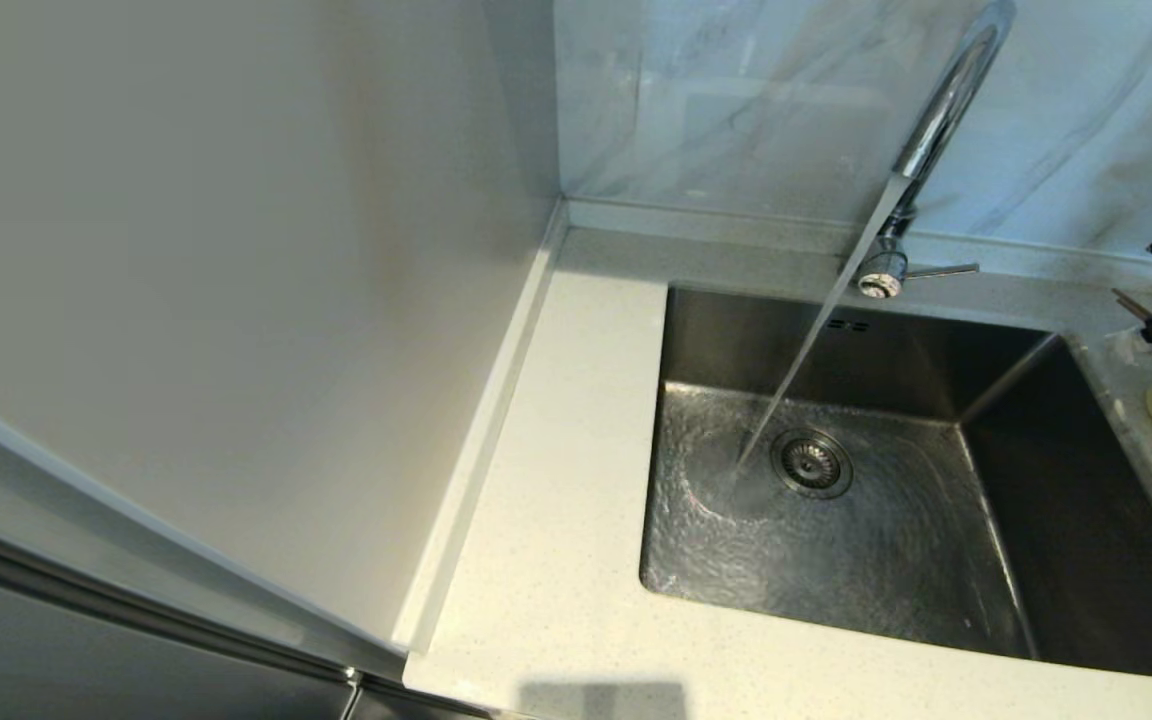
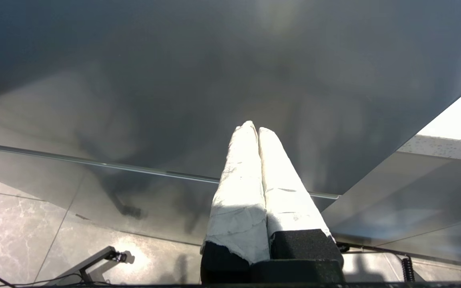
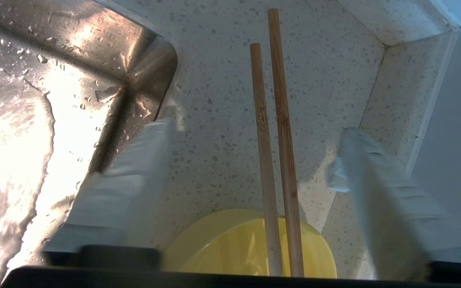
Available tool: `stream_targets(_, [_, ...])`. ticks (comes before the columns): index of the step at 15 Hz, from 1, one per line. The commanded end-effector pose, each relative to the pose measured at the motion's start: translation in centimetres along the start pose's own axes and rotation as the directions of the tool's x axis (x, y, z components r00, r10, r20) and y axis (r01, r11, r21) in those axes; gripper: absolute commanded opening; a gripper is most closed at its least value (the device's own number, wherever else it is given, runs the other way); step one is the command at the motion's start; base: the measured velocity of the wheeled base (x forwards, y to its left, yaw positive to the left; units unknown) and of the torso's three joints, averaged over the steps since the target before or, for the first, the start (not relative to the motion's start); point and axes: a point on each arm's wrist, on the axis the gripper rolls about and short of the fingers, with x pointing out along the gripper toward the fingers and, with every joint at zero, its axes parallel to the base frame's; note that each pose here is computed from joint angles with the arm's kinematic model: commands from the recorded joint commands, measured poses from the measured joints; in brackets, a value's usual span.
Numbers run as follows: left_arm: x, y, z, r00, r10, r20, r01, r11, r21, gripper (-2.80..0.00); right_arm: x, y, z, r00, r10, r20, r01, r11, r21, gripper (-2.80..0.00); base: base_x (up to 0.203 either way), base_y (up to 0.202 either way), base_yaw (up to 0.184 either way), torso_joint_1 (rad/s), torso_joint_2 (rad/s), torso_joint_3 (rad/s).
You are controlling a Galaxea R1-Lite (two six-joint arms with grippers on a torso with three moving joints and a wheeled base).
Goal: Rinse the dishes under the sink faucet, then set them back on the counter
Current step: Pick up the chopsticks
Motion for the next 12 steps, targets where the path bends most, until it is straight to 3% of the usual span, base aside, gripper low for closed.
stream_targets(1, [0.0,0.0,0.0,1.0,0.0,0.0,0.0,1.0,0.0,-2.8,0.18,0.06,-0.17,1.0,0.006,-0.005,-0.006,1.0,-0.003,-2.8,0.0,0.0,0.0,0.0,0.0,0.0])
stream_targets(12, [0.0,0.0,0.0,1.0,0.0,0.0,0.0,1.0,0.0,-2.8,0.53,0.16,-0.42,1.0,0.01,-0.01,-0.01,1.0,-0.001,-2.8,0.0,0.0,0.0,0.0,0.0,0.0])
